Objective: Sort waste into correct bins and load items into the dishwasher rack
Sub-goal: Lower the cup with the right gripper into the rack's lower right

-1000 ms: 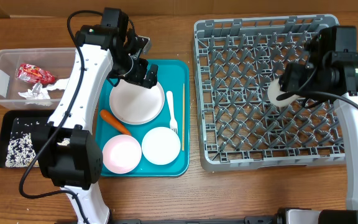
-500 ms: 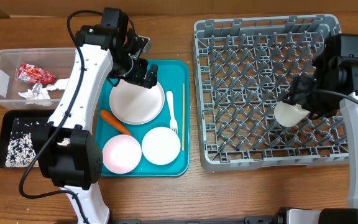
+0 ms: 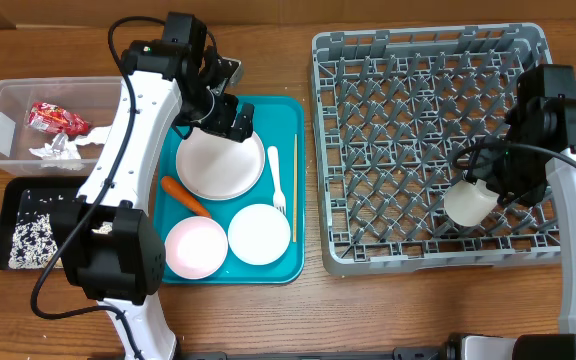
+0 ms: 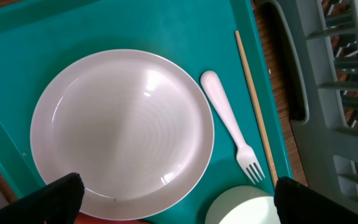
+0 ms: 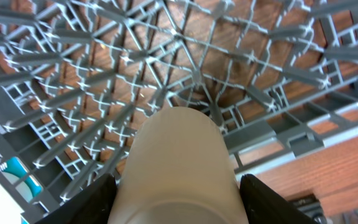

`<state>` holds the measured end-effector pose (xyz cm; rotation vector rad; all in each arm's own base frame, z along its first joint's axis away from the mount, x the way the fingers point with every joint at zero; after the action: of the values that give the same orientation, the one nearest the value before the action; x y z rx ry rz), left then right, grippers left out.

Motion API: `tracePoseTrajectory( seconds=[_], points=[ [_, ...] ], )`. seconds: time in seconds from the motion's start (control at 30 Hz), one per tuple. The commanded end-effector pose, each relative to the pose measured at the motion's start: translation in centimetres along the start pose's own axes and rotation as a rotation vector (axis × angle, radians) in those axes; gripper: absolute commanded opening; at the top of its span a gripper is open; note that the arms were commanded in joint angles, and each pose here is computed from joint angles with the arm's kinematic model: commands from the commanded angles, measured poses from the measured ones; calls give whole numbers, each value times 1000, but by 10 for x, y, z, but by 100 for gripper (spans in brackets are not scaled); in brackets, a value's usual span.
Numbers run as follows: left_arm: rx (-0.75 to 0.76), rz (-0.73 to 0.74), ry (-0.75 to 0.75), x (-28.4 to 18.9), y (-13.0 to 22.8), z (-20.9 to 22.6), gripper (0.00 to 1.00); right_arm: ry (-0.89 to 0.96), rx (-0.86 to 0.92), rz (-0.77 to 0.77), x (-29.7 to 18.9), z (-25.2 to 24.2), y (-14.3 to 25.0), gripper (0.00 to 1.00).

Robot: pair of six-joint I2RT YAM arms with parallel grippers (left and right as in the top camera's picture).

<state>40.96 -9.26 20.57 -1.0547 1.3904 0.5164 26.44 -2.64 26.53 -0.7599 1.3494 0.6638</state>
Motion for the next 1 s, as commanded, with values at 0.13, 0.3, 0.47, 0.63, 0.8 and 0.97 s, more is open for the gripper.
tracePoseTrajectory(
  seconds=[0.13,0.3,0.47,0.63,0.8,0.97],
  points=[
    [-5,6,-4,3,0,0,100,49,31,31,13,-12,11,4],
    [-5,6,-4,3,0,0,100,58,31,55,29,-14,14,4],
    [-5,6,-4,3,0,0,100,54,32,60,30,-13,15,4],
    [-5,6,-4,3,0,0,100,57,31,65,39,-14,16,4],
    [-5,6,-4,3,0,0,100,58,31,69,53,-14,16,4],
    [-5,6,-4,3,0,0,100,47,31,50,59,-12,13,4]
  ],
)
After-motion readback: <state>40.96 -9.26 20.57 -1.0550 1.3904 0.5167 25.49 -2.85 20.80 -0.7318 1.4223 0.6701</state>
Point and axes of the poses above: each gripper's point midway between its finger pads, its own x axis out along the fingers, its own z axis along the line the jaws close on, y = z × x, the point moved 6 cm from there along -x, back along the fingers, and after that the axes turned 12 degrees about x, right-handed, at the moved point
